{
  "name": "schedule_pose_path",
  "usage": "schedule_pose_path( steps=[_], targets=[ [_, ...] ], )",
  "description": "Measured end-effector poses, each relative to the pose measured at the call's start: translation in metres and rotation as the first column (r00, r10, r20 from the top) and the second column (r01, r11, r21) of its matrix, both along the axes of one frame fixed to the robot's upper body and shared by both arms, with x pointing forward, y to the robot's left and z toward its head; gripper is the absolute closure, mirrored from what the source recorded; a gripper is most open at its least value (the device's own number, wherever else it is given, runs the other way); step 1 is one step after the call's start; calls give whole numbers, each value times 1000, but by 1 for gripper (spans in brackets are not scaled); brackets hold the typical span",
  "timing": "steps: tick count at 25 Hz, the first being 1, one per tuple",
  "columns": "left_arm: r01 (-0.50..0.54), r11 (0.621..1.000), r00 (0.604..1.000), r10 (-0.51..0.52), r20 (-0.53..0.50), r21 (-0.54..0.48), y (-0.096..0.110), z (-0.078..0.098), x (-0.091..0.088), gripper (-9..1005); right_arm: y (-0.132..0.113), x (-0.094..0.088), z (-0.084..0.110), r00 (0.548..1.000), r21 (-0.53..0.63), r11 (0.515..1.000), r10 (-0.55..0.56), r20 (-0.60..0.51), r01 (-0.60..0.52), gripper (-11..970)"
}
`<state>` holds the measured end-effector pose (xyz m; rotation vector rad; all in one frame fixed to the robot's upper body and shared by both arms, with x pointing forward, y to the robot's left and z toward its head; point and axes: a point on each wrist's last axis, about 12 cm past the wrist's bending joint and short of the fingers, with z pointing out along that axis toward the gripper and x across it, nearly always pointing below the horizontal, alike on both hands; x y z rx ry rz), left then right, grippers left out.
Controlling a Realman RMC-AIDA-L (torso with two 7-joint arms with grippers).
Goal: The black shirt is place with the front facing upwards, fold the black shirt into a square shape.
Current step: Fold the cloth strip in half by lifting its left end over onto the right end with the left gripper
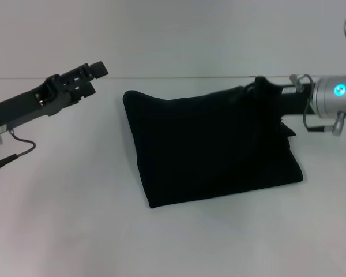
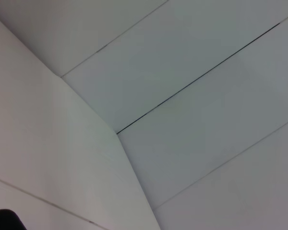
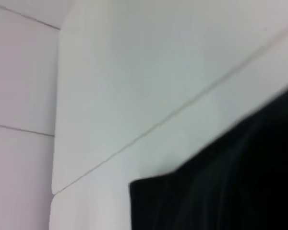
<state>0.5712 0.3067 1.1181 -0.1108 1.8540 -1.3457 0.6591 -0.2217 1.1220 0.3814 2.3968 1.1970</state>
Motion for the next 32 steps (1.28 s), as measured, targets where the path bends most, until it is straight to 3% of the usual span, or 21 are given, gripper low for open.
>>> schedule_pose_path(
  steps=[5,10,17,25,32],
  targets=[
    [-16,1000,1000,16,7,3,7,3,1,76,19,12,25,987,-123,987,120,112,-106,787],
    [-37,999,999,37,11,0,13,5,2,76,41,23,46,954,-269,944,243,176,-191,885],
    [-46,999,999,46,14,-7,14,7,3,77,54,30,61,922,-401,892,317,224,-209,884],
    [-38,999,999,38,17,-12,10,8,5,76,51,28,79,917,-458,863,339,210,-214,884],
    [-37,999,999,37,18,-13,9,8,6,77,46,23,76,920,-590,783,356,163,-198,883]
  ],
)
